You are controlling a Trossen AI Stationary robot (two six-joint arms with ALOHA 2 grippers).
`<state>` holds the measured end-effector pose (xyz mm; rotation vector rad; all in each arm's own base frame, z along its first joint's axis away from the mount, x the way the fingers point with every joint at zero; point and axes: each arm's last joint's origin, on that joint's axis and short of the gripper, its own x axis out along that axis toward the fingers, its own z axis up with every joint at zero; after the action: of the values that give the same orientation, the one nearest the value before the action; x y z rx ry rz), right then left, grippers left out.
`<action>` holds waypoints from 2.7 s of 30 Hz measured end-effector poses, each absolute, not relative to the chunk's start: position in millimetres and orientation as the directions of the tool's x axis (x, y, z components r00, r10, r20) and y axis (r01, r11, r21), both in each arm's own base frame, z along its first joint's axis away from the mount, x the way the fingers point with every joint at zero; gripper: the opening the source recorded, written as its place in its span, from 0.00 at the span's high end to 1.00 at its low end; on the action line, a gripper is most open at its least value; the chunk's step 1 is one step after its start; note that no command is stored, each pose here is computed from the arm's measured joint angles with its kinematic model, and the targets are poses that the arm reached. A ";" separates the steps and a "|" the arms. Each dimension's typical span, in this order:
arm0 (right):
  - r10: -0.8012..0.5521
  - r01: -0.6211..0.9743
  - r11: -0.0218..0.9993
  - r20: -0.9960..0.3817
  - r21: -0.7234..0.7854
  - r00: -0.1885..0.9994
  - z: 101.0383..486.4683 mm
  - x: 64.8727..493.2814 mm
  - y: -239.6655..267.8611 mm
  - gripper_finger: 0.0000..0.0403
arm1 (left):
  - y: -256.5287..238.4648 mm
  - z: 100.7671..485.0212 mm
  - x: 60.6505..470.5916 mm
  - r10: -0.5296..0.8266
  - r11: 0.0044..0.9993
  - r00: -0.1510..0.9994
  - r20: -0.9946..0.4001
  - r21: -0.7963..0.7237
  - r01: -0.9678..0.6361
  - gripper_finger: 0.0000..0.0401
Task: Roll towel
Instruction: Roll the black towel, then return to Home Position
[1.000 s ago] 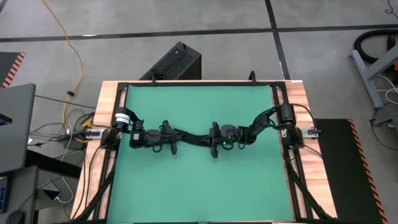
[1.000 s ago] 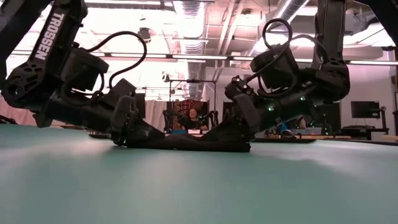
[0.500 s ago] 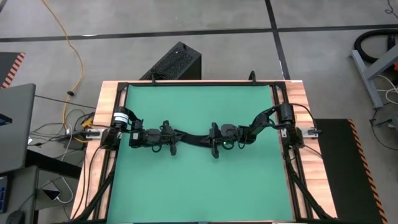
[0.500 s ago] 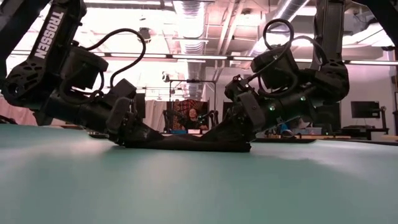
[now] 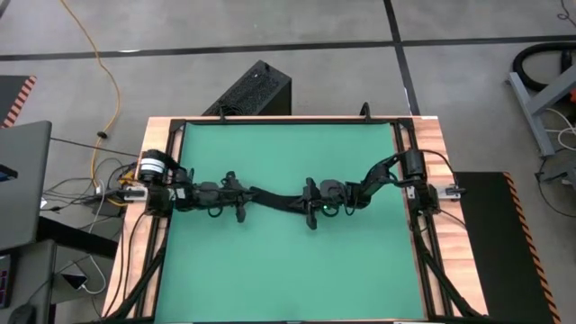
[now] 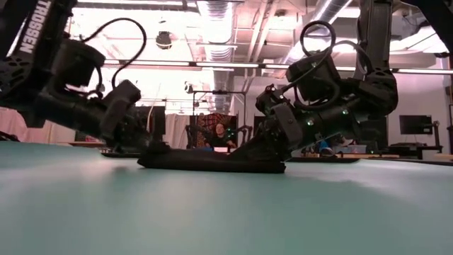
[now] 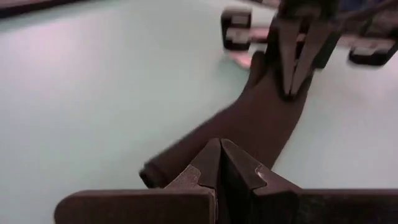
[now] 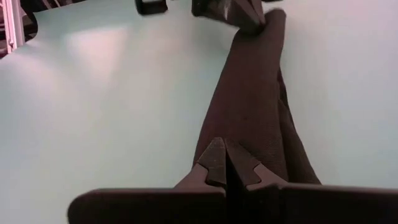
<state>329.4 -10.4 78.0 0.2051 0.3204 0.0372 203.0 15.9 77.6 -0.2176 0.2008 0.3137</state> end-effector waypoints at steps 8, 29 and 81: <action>0.071 -0.006 0.974 -0.280 0.225 0.957 80.6 330.2 -9.8 0.97 | 14.4 110.6 189.3 0.275 0.941 0.959 -0.069 -0.184 -0.283 1.00; 0.200 -0.205 0.960 0.046 0.191 0.979 160.4 333.6 -7.0 0.83 | 5.7 143.5 187.3 -0.021 0.979 0.992 0.121 -0.197 0.045 1.00; -0.305 0.301 0.952 0.145 0.051 0.941 180.5 96.6 -15.8 0.83 | 31.7 173.7 91.9 0.451 0.883 0.890 0.072 -0.179 -0.433 1.00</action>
<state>96.6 -15.8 180.5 0.0285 -0.1524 -0.3088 91.9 31.7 173.7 -0.1599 -0.1127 0.4611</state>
